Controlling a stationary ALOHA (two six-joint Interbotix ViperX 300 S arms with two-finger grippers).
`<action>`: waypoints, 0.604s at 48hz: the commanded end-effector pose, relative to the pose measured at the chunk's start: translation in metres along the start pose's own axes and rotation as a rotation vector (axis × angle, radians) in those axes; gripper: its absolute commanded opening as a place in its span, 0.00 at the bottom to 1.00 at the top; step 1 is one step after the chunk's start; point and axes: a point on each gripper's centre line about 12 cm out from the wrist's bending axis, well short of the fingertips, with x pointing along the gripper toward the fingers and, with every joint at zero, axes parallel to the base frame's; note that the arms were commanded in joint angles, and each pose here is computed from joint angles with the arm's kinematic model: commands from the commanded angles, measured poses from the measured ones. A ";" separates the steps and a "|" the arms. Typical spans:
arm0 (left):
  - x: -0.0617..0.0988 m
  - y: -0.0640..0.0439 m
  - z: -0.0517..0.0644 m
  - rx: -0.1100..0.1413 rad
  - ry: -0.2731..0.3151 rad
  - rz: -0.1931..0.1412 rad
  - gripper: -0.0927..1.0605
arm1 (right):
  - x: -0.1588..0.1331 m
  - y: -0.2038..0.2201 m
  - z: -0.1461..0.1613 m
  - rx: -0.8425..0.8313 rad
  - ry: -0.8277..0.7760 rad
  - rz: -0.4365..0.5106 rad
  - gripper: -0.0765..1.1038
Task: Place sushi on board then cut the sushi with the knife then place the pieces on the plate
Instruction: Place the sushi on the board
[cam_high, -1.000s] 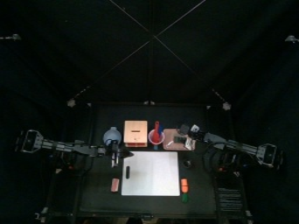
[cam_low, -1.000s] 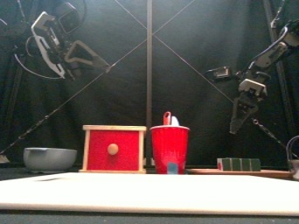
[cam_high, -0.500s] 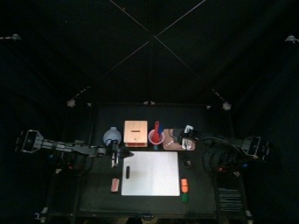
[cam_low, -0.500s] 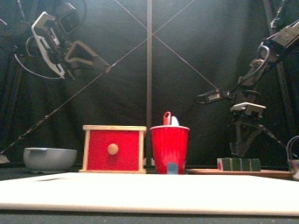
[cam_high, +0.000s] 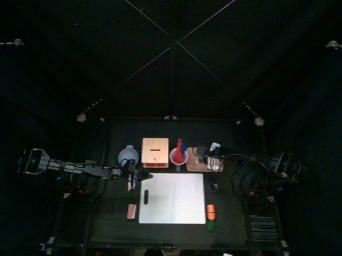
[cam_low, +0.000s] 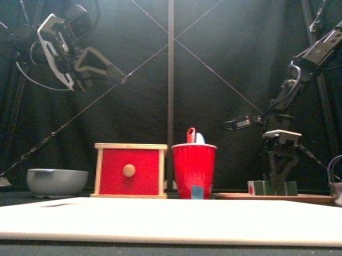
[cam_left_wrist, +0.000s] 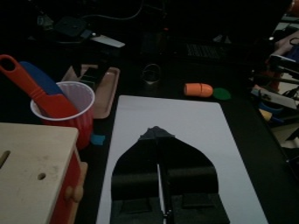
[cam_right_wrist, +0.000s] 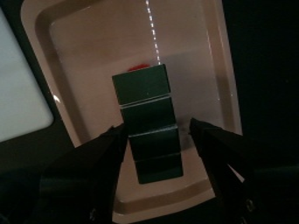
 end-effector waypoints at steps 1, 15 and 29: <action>0.002 0.000 0.009 -0.002 -0.031 0.002 0.05 | 0.001 -0.001 0.005 0.011 -0.028 -0.002 0.83; 0.002 0.000 0.008 -0.007 -0.026 0.004 0.05 | 0.007 0.004 0.001 0.031 -0.014 0.014 0.73; 0.001 0.000 0.006 -0.008 -0.022 0.003 0.05 | -0.014 0.002 0.013 0.150 -0.086 0.036 0.57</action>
